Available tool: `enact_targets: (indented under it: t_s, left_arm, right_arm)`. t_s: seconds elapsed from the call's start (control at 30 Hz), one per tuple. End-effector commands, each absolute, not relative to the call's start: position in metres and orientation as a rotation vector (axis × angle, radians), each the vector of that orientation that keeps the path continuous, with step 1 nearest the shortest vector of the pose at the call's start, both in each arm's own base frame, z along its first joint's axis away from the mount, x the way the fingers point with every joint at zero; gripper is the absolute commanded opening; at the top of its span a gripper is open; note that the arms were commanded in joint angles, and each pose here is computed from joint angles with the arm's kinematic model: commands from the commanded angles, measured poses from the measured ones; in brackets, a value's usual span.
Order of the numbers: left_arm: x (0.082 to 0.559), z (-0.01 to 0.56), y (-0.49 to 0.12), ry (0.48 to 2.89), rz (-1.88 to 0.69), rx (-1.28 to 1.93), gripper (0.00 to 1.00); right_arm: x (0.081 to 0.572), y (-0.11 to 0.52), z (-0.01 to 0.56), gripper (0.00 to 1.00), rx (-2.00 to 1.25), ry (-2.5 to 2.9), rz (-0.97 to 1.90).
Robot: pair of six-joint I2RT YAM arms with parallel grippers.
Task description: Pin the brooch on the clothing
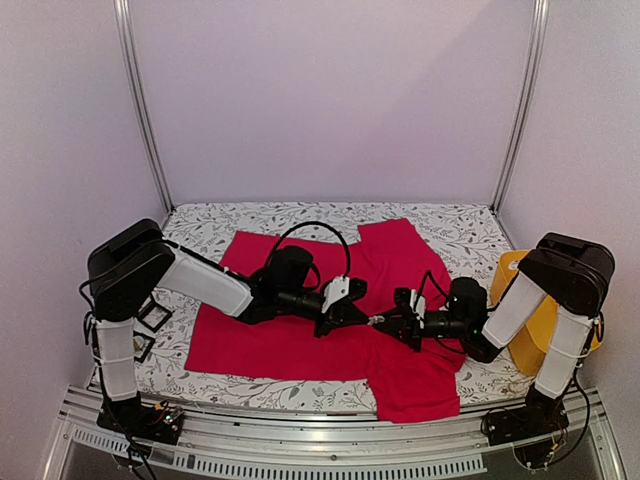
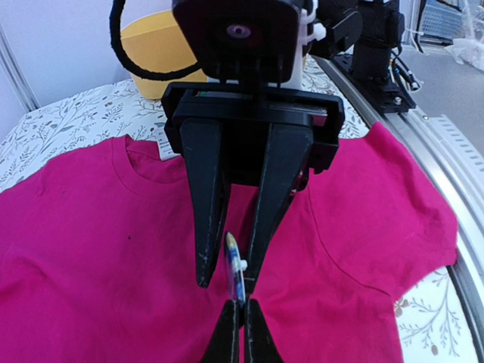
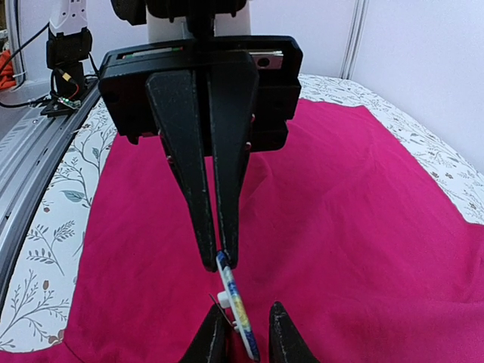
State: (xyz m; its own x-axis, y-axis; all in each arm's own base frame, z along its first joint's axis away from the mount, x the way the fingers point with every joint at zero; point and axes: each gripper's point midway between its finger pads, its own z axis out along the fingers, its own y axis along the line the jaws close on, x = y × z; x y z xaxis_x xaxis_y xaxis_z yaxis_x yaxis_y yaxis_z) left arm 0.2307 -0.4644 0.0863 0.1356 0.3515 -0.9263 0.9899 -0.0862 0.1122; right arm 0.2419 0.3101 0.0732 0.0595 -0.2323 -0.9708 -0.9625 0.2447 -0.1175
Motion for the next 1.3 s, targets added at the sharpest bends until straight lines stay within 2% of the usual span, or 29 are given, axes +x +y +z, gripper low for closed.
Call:
enact_targets:
  t_s: [0.0, 0.6, 0.73, 1.0, 1.27]
  left_arm:
    - [0.227, 0.098, -0.469, 1.303, -0.989, 1.580, 0.00]
    - [0.230, 0.094, -0.467, 1.342, -0.981, 1.564, 0.00]
    - [0.230, 0.093, -0.468, 1.348, -0.984, 1.561, 0.00]
    - [0.230, 0.093, -0.469, 1.347, -0.984, 1.563, 0.00]
    - [0.230, 0.094, -0.468, 1.346, -0.978, 1.567, 0.00]
  right_arm:
    - [0.258, 0.310, 0.081, 0.18, -1.128, 1.436, 0.802]
    - [0.279, 0.301, 0.095, 0.18, -0.937, 1.521, 0.788]
    - [0.272, 0.309, 0.097, 0.24, -0.986, 1.497, 0.844]
    - [0.272, 0.311, 0.097, 0.25, -0.998, 1.490, 0.855]
    - [0.275, 0.309, 0.101, 0.14, -0.967, 1.496, 0.855]
